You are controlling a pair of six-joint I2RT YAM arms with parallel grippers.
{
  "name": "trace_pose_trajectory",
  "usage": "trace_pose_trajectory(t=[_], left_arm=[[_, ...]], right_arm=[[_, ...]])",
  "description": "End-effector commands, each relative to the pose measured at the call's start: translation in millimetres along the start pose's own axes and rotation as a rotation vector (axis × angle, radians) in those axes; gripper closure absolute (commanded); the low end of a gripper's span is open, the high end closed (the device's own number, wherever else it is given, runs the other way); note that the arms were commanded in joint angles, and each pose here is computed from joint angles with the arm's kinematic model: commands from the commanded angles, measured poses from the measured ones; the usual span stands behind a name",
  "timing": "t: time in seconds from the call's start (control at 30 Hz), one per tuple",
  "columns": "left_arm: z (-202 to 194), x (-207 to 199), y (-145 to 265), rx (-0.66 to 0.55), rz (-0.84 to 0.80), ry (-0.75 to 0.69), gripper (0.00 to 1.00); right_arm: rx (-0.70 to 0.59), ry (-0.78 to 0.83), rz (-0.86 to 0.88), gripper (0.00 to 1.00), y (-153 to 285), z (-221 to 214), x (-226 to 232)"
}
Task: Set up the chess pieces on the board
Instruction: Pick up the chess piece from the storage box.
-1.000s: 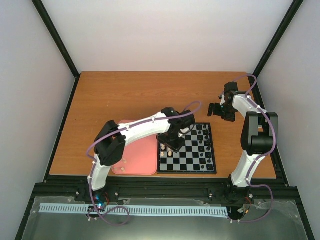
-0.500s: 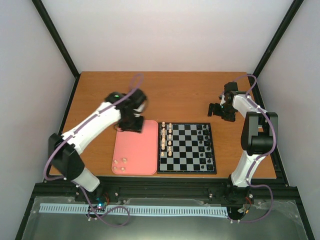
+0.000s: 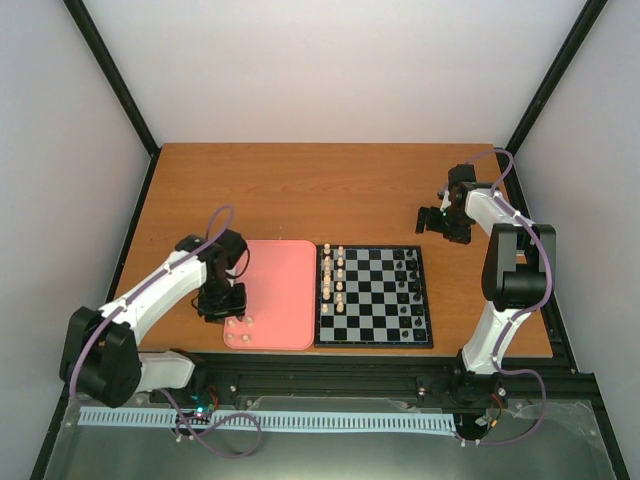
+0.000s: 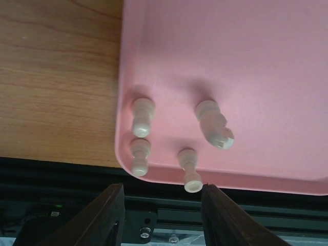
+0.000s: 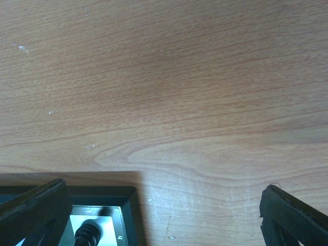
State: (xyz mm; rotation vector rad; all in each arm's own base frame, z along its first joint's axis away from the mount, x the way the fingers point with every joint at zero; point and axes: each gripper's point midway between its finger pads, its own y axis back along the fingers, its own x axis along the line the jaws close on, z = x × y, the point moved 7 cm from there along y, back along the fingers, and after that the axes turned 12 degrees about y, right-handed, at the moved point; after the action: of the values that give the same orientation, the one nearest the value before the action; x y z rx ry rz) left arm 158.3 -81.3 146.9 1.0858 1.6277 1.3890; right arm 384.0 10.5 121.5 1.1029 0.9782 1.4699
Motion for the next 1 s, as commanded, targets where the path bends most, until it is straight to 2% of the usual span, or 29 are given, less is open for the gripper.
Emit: trace_pose_trajectory(t=[0.0, 0.53, 0.73, 0.97], left_arm=[[2.8, 7.7, 2.8, -0.032, -0.063, 0.093, 0.56], [8.1, 10.5, -23.1, 0.017, -0.048, 0.144, 0.58], [14.1, 10.4, -29.6, 0.047, -0.037, 0.163, 0.65], [18.3, 12.5, -32.2, 0.057, -0.035, 0.182, 0.69]], right_arm=[[-0.013, 0.018, -0.013, 0.00, 4.8, 2.3, 2.0], [-0.019, 0.016, 0.002, 0.00, 5.8, 2.1, 3.9], [-0.021, 0.018, 0.006, 0.00, 6.2, 1.9, 4.5], [-0.021, 0.019, 0.017, 0.00, 5.5, 2.1, 5.6]])
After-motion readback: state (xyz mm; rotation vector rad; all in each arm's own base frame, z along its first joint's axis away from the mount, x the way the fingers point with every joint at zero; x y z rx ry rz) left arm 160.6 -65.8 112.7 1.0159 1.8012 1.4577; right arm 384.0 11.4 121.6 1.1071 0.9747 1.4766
